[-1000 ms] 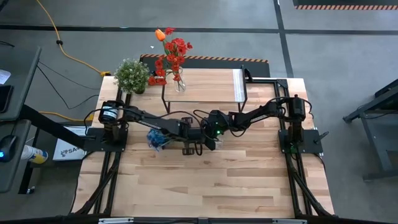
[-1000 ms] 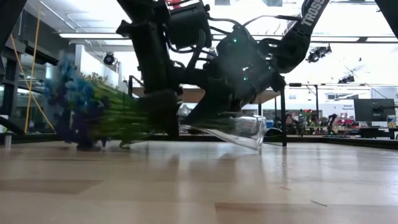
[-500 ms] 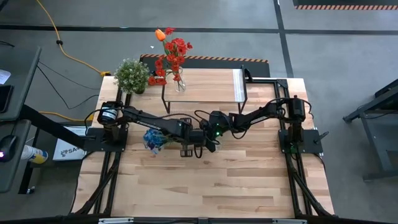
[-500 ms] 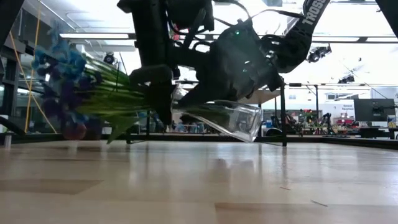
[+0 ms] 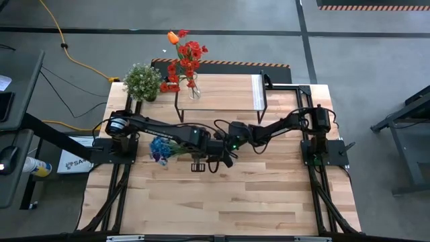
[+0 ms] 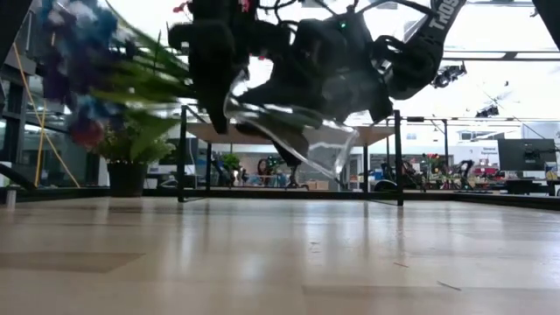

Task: Pick and place flowers into a vace then onto a shelf
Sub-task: Put the right transparent vase on the shelf

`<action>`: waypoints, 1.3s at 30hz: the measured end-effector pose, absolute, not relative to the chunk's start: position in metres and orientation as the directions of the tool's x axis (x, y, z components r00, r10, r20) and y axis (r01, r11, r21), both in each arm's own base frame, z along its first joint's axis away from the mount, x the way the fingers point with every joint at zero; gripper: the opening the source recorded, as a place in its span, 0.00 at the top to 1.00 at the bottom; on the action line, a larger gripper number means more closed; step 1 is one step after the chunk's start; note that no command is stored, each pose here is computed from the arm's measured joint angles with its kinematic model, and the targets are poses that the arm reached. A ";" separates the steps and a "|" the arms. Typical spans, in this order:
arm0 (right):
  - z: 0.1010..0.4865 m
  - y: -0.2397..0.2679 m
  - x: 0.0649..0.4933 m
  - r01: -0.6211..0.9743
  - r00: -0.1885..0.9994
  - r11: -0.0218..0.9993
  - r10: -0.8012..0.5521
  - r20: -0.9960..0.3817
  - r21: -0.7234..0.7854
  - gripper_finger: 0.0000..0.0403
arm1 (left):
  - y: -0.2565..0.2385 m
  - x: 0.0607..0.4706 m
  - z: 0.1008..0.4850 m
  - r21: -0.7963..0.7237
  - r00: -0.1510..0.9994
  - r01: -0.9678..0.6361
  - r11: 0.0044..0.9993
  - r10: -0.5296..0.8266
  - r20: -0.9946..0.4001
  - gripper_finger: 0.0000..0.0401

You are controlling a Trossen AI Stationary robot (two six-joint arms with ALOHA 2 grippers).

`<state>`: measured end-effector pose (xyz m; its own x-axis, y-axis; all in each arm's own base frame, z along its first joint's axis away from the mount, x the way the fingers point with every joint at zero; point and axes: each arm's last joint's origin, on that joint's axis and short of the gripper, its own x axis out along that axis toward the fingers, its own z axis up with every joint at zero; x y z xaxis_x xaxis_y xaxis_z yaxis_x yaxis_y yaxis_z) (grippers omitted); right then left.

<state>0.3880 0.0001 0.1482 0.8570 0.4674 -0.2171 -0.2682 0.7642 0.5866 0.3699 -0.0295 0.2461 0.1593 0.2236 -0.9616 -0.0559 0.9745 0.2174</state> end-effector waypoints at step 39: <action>0.180 0.026 0.399 -0.409 0.897 0.823 0.443 0.005 0.395 0.59 | -0.055 0.376 0.299 0.052 -0.056 -0.075 0.996 0.048 -0.997 0.91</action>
